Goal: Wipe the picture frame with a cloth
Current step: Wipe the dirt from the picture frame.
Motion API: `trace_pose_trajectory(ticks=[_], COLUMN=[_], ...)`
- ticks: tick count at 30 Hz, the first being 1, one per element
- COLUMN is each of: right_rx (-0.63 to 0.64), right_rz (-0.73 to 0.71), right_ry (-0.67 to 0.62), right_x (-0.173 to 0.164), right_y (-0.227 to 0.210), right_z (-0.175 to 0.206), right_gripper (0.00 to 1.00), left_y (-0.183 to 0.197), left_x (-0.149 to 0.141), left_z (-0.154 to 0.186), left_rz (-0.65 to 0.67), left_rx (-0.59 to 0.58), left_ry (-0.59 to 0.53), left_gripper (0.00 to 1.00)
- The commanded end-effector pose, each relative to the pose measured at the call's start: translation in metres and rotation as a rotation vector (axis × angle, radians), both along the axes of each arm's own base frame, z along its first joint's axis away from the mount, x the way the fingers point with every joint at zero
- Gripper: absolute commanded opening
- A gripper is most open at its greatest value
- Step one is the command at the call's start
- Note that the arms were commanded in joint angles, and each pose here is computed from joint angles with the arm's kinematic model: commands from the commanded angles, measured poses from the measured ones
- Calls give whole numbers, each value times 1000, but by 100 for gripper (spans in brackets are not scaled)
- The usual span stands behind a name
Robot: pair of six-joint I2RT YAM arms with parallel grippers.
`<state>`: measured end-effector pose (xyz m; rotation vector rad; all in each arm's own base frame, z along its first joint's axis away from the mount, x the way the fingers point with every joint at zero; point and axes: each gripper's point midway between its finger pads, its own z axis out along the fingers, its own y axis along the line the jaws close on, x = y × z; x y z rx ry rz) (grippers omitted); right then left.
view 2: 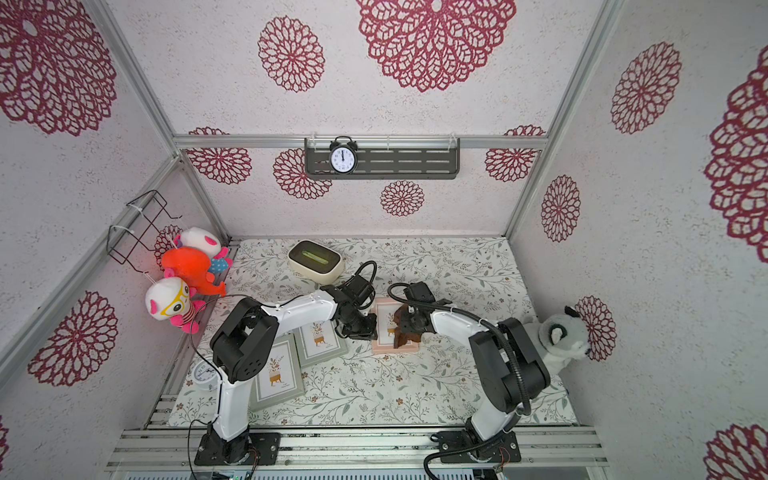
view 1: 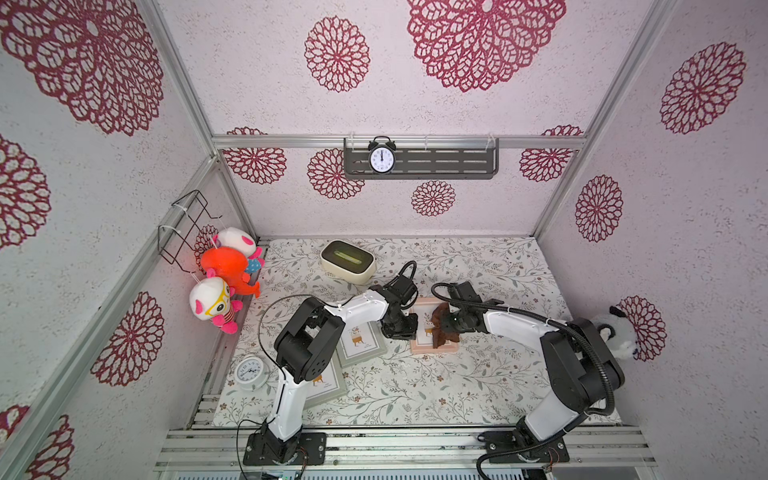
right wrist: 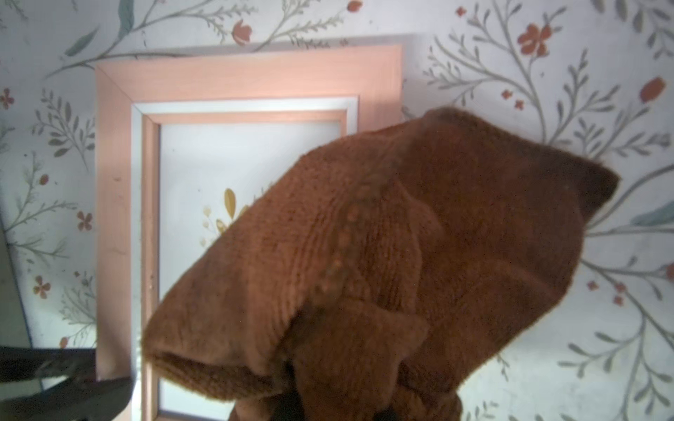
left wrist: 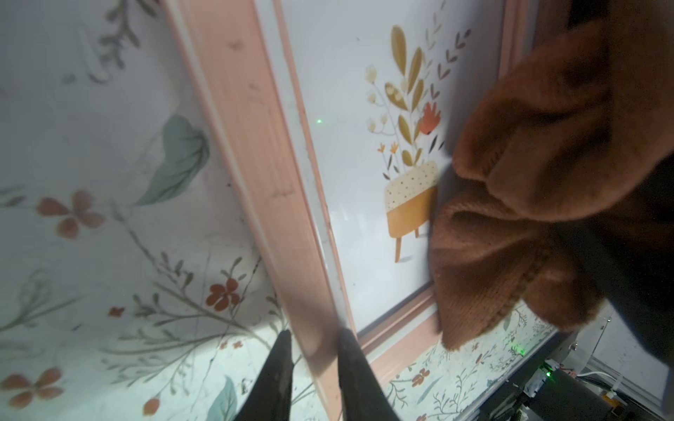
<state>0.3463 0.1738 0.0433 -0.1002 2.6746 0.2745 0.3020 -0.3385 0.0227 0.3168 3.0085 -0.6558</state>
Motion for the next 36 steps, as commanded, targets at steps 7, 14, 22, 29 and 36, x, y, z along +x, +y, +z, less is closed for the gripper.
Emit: trace_pose_trajectory(ticks=[7,14,22,29,36], right_rx=[-5,26,86,166,69], right_rz=[-5,11,51,122,110], right_ry=[46,120,96,70,101], right_x=[-4,-74,-86,-70,-83], right_y=[-8,-11,17,69,46], right_z=[-13,-20,-5,1,-16], right_gripper=[0,0,0,0,0], left_y=[19,17,14,14,15], left_x=[-14,-14,-16,-17,-18], left_z=[-35,-36,-37,-36,-36], left_rz=[-12,-13,-16,-17,-19], left_rx=[131,119,106,103,101], left_ry=[51,57,65,65,61], left_gripper=[24,23,22,22,21])
